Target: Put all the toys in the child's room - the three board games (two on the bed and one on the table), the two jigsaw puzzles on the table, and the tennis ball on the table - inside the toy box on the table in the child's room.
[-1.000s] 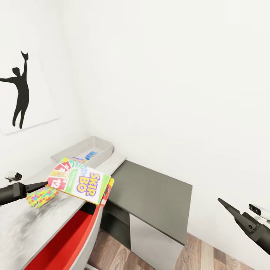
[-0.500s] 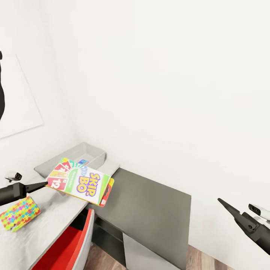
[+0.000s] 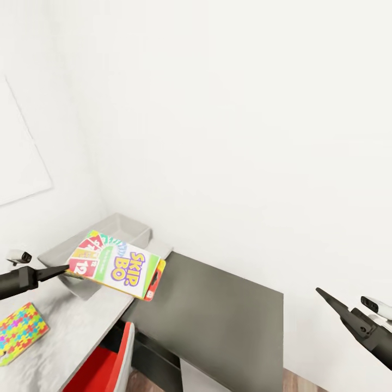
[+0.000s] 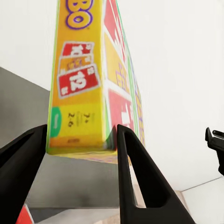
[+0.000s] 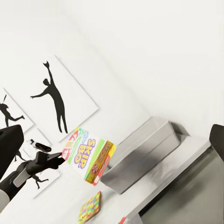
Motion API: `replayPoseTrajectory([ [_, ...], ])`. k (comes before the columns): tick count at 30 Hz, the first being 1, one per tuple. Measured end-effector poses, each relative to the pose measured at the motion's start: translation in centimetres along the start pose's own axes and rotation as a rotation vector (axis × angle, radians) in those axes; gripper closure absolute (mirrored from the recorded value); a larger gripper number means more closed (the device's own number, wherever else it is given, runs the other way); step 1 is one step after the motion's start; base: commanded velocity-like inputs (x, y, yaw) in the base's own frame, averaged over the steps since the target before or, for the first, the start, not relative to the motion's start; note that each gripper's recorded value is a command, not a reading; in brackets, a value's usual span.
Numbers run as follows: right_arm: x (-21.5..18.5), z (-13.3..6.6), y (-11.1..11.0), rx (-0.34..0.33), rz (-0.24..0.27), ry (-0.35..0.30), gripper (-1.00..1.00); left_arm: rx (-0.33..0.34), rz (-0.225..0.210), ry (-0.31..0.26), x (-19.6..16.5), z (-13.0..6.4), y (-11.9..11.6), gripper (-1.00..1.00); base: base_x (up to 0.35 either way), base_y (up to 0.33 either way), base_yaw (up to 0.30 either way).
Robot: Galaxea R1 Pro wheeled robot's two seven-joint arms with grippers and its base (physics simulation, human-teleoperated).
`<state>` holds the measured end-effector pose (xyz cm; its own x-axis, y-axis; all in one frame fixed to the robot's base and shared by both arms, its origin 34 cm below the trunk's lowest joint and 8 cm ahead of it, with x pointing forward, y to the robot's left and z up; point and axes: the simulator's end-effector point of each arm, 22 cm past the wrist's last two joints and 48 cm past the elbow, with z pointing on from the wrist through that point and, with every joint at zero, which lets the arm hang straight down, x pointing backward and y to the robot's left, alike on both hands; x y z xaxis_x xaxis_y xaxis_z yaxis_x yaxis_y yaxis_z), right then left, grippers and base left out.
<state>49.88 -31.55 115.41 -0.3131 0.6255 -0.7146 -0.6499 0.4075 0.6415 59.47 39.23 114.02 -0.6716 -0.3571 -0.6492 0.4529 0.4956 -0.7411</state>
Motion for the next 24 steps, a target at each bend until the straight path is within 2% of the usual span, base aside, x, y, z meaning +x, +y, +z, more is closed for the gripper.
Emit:
replayPoseTrajectory([
  [13,-0.02,0.00,0.01,0.000,0.000,-0.001,-1.00,0.000,-0.001,0.001,0.05,0.00,0.01,1.00,0.181,0.089,0.000],
  [24,-0.06,0.01,0.00,-0.001,0.000,-0.003,-1.00,0.000,-0.001,0.001,0.04,0.03,0.02,1.00,0.013,0.063,0.000],
])
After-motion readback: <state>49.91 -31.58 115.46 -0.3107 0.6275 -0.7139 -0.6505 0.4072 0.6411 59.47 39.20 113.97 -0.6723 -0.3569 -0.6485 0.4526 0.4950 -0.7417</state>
